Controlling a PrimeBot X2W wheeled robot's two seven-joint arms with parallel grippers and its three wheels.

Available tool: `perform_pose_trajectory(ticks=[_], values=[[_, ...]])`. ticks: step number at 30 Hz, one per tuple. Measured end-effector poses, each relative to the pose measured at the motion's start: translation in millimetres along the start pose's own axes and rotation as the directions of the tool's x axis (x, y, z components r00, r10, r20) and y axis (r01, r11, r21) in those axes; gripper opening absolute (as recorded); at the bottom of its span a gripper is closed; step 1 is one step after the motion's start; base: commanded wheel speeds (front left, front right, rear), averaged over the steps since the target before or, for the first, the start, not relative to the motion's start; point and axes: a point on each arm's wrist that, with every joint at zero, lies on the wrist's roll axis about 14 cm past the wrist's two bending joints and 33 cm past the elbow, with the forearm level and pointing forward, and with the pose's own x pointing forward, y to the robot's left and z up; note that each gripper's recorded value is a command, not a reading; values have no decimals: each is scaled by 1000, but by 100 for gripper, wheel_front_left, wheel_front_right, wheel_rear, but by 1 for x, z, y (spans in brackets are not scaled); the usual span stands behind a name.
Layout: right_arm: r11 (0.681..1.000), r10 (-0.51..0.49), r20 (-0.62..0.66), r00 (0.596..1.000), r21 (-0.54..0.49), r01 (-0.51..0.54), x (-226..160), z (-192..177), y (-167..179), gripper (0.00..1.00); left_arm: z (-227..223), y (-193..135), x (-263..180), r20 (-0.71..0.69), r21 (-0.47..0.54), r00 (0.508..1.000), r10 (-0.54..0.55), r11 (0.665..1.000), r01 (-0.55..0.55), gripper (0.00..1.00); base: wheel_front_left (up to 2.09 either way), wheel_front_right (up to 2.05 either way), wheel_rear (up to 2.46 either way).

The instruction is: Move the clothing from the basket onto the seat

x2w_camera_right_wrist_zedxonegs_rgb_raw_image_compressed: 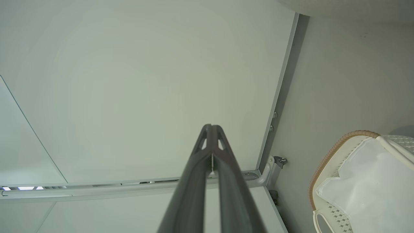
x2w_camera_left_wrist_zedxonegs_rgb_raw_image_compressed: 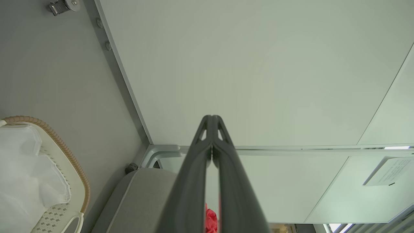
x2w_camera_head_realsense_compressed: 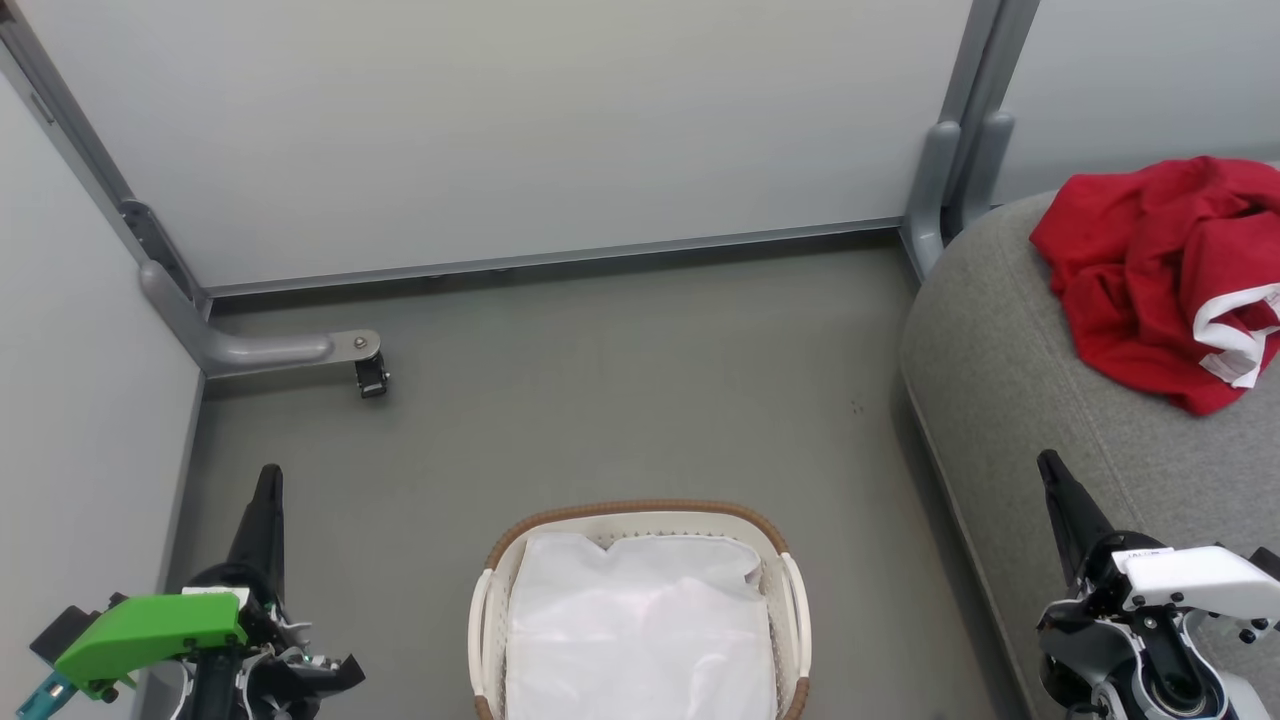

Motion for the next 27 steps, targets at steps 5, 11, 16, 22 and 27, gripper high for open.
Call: perform_pose_trajectory(ticks=[5,11,16,22,27], values=[[1000,1,1,1000,2,-1,0,0,0,0,0,-2,1,1,-3,1000,-5,1000,5,0,0,0,0],[1000,1,1,1000,2,-1,0,0,0,0,0,-2,1,0,-4,1000,-5,1000,5,0,0,0,0],[1000,1,1,1000,2,-1,0,0,0,0,0,-1,1,0,-4,1000,-5,1000,5,0,0,0,0],[1000,1,1,1000,2,-1,0,0,0,0,0,-1,1,0,-5,1000,-5,1000,5,0,0,0,0],[1000,1,1,1000,2,-2,0,0,0,0,0,-1,1,1,-5,1000,-5,1000,5,0,0,0,0]])
